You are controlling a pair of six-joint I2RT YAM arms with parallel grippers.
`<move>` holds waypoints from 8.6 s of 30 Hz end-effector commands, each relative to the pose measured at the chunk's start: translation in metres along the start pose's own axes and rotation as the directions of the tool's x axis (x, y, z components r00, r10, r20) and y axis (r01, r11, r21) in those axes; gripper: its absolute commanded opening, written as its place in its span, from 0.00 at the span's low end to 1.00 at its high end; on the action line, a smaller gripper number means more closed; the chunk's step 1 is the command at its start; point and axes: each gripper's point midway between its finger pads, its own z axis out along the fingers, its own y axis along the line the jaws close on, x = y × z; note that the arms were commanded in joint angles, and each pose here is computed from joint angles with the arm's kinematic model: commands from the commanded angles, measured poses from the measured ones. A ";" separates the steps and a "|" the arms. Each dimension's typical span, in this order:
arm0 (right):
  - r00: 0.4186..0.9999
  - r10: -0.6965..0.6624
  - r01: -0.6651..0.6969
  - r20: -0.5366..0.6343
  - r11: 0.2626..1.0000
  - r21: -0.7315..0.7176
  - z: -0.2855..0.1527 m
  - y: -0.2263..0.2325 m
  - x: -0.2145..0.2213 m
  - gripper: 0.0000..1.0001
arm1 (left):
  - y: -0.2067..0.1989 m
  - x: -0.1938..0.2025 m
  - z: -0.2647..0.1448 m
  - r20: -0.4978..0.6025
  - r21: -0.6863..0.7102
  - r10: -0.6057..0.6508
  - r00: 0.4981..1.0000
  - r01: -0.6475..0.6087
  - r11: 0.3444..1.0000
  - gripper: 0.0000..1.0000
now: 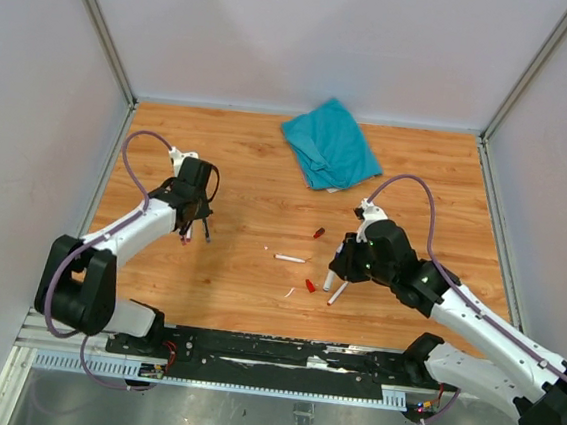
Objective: Insert the pens into the pen caps
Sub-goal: Pick up the pen cap from the center of the board, then place the pen cap at the center of the board, then adjust the pen, then move the pen cap to the center of the board.
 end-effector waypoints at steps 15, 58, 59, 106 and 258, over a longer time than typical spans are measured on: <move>0.999 -0.006 0.004 0.043 0.999 0.034 -0.012 -0.012 0.004 0.01 | -0.124 0.082 -0.073 -0.038 0.341 0.151 0.988 -0.129 0.931 0.19; 0.961 0.134 -0.122 0.242 0.990 -0.067 -0.013 0.003 -0.031 0.02 | -0.148 0.098 -0.127 0.115 0.657 0.148 0.982 -0.187 0.731 0.52; 0.961 0.134 -0.118 0.240 0.990 -0.077 -0.011 0.006 -0.033 0.02 | -0.150 0.096 -0.137 0.135 0.695 0.137 0.981 -0.192 0.692 0.52; 0.989 0.117 -0.146 -0.087 0.799 -0.583 0.059 0.169 -0.052 0.02 | -0.134 0.100 -0.192 0.266 0.836 0.131 0.955 -0.296 0.462 0.25; 0.961 0.111 0.057 -0.252 0.816 0.576 0.183 0.083 0.040 0.23 | -0.033 -0.030 -0.236 0.406 0.546 -0.087 0.910 -0.165 0.822 0.00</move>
